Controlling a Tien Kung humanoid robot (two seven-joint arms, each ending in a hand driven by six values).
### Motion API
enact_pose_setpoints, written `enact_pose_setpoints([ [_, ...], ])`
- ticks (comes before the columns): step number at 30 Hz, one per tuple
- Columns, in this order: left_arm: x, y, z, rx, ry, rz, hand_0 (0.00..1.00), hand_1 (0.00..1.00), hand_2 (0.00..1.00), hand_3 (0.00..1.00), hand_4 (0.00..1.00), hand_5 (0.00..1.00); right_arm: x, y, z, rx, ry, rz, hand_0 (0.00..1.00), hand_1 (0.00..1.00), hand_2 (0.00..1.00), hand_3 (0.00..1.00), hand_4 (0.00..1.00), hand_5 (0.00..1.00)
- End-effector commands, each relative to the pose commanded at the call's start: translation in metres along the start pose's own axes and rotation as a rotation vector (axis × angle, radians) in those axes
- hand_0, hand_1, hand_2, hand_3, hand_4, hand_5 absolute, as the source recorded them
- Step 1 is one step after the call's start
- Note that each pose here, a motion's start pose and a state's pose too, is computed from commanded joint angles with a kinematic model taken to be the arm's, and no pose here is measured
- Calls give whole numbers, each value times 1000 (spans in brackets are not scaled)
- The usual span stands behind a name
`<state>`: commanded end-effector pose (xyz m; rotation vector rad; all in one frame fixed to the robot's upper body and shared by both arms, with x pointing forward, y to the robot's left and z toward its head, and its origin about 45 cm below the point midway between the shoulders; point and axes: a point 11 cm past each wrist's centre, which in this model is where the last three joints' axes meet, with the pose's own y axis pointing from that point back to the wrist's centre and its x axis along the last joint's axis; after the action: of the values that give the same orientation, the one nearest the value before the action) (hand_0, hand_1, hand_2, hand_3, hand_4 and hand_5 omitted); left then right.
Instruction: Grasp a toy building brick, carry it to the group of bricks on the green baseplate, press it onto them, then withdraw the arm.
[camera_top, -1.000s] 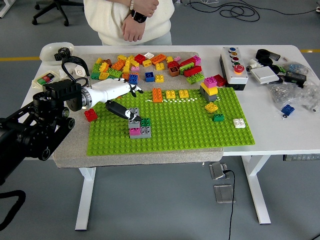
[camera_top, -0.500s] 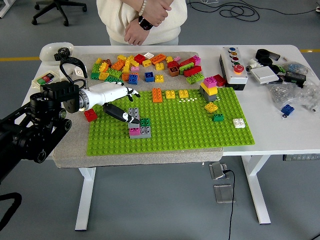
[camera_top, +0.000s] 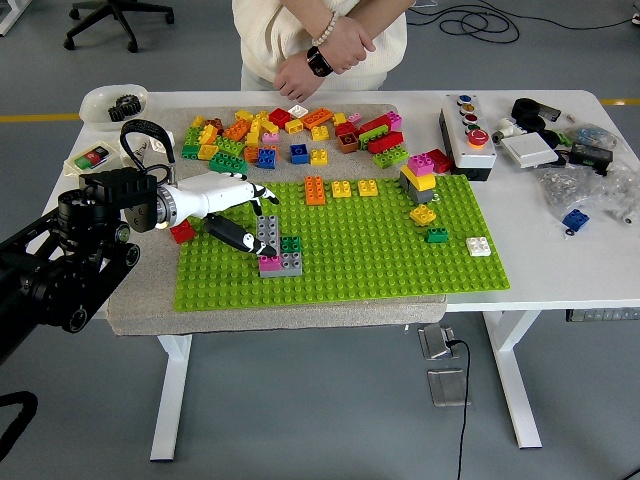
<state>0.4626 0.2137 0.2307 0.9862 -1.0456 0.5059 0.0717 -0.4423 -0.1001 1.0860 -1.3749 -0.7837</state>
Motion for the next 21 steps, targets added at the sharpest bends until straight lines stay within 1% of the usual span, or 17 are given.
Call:
enact_pose_setpoints([
  [9, 4, 3, 4, -10, -4, 2, 998, 879, 699, 888, 998, 834, 0, 0, 0, -1, 0, 0, 746, 638, 682, 641, 853, 570],
  [21, 2, 3, 8, -20, 4, -7, 998, 873, 690, 882, 998, 836, 0, 0, -1, 1, -2, 0, 746, 639, 682, 642, 853, 570],
])
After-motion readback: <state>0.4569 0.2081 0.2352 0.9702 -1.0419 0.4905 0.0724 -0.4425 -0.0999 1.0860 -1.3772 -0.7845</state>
